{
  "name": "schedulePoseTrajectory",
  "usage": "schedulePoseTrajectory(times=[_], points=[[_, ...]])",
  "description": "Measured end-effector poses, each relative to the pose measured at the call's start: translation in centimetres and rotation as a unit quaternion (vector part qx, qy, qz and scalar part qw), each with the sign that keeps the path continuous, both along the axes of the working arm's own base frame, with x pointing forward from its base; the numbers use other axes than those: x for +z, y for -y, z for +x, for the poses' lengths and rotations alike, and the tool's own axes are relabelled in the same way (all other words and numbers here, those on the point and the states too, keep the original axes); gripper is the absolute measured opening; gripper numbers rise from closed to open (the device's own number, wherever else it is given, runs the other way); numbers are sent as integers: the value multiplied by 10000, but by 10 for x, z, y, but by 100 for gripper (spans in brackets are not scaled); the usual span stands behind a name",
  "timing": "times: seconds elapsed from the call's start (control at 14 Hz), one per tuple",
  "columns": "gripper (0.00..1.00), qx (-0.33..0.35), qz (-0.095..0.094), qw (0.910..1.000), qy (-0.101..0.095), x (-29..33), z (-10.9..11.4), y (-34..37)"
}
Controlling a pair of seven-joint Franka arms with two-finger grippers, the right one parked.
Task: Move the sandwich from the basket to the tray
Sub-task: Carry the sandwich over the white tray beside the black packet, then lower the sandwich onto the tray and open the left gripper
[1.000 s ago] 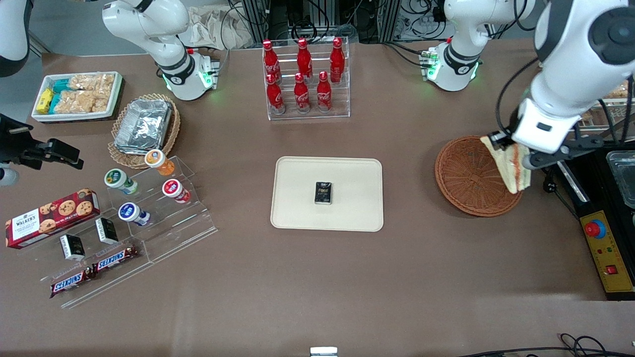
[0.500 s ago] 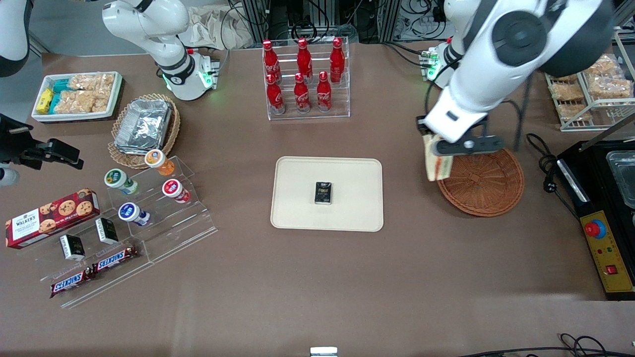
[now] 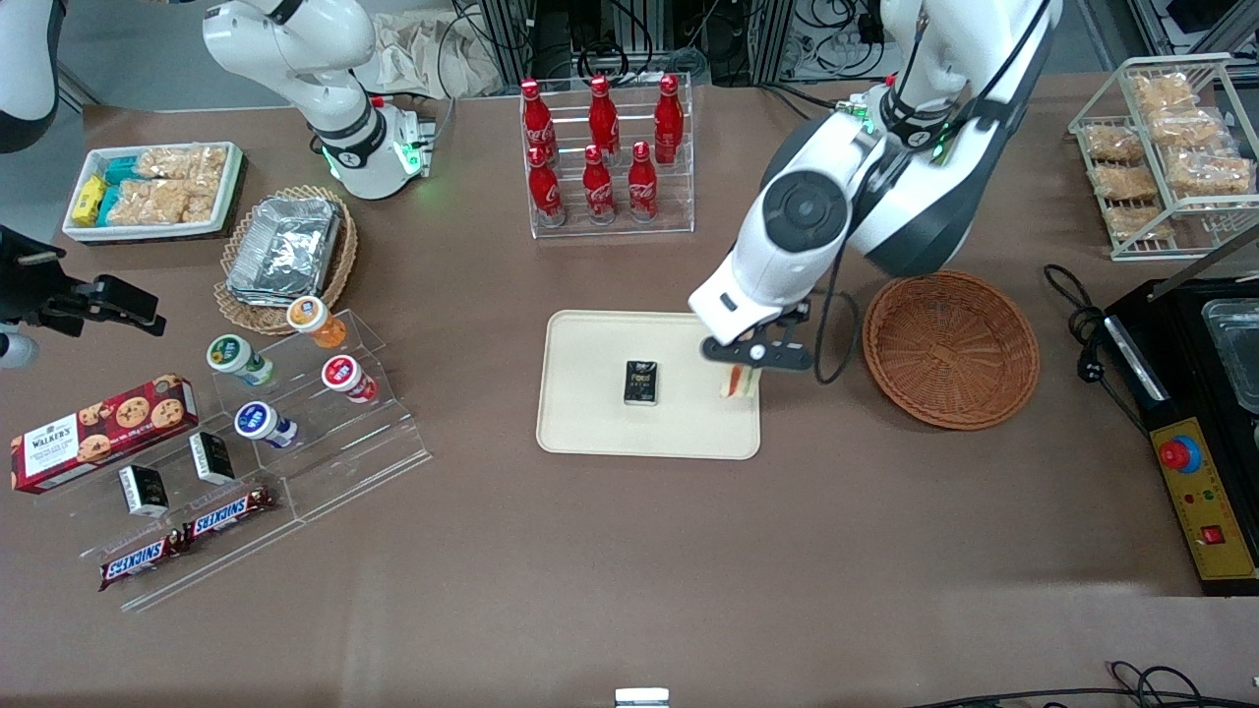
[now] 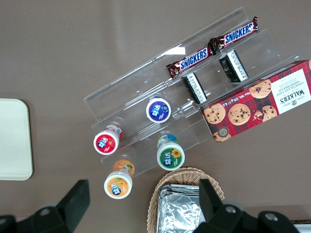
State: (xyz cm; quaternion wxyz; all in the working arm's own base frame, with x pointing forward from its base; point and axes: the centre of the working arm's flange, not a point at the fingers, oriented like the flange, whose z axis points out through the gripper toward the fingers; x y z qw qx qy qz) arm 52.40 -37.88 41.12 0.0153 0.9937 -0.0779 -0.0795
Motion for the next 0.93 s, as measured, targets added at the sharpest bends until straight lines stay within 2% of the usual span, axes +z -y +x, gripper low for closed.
schedulePoseTrajectory(times=[0.21, 0.36, 0.57, 0.93], points=[[25, -106, 44, 9999, -3, -53, 10, 10], [25, -61, 83, 9999, 80, -81, 13, 19], [25, 59, 274, 9993, 253, -121, 13, 30], [25, 49, 391, 9988, 295, -151, 18, 27]])
